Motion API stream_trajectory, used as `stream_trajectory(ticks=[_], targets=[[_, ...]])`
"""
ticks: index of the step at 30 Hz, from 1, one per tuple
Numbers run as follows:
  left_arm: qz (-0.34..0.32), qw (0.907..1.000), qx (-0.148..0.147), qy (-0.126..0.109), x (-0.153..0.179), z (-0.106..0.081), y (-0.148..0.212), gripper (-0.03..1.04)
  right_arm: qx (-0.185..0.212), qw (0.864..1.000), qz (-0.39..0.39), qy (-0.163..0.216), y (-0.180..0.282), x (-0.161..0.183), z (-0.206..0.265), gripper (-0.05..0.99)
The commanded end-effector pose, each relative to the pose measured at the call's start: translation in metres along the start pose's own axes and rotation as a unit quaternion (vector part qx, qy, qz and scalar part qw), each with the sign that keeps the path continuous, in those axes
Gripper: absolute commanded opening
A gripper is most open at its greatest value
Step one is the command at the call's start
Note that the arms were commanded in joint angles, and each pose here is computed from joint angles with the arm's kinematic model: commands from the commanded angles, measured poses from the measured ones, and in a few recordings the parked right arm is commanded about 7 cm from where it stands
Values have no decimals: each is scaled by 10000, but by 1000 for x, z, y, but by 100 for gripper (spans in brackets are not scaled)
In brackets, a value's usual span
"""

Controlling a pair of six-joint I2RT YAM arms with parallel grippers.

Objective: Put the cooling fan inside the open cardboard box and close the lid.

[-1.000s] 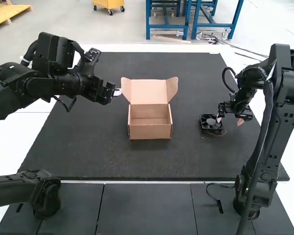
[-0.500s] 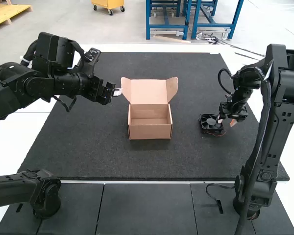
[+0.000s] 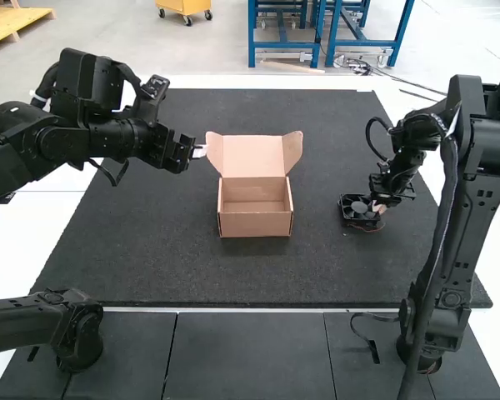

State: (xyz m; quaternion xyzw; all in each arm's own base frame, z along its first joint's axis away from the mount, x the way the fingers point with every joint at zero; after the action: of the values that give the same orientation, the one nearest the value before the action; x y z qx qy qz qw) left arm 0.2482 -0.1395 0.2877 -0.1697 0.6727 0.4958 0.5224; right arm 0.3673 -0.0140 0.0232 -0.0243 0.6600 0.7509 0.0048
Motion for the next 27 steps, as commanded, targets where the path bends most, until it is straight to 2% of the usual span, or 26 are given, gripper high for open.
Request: stream_trajectory(ticks=[1, 3, 4, 10, 17, 27], targets=[[-224, 9997, -109, -40, -15, 5, 9, 97, -199, 9984, 519, -76, -23, 20, 9, -2], [-209, 9997, -107, -39, -15, 5, 9, 97, -262, 9969, 527, -517, -23, 20, 10, -2], [-201, 9997, -107, -39, -14, 5, 9, 97, -305, 9961, 555, -616, -25, 21, 11, -2], [-178, 9998, -112, -42, -13, 5, 9, 97, -473, 9945, 613, -706, -22, 26, 15, -2], [-7, 9999, -152, 4, -1, 8, 7, 97, -358, 9968, -249, -669, 30, 11, 18, -2], [77, 9999, -145, 1, 12, 6, 16, 97, -358, 9949, -756, -564, 90, 34, 31, -2]])
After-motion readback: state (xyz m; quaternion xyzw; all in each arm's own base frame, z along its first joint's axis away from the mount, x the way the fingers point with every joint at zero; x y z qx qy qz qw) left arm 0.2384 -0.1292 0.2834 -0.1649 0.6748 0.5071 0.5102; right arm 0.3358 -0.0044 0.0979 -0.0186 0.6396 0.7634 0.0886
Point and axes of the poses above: each hand's point on the last joint's axis, 136 mm out from that joint toward the fingers, its own y axis back along the fingers, its own z axis along the line the jaws close on, x = y × z, the point moved 3 cm from there along y, back along the fingers
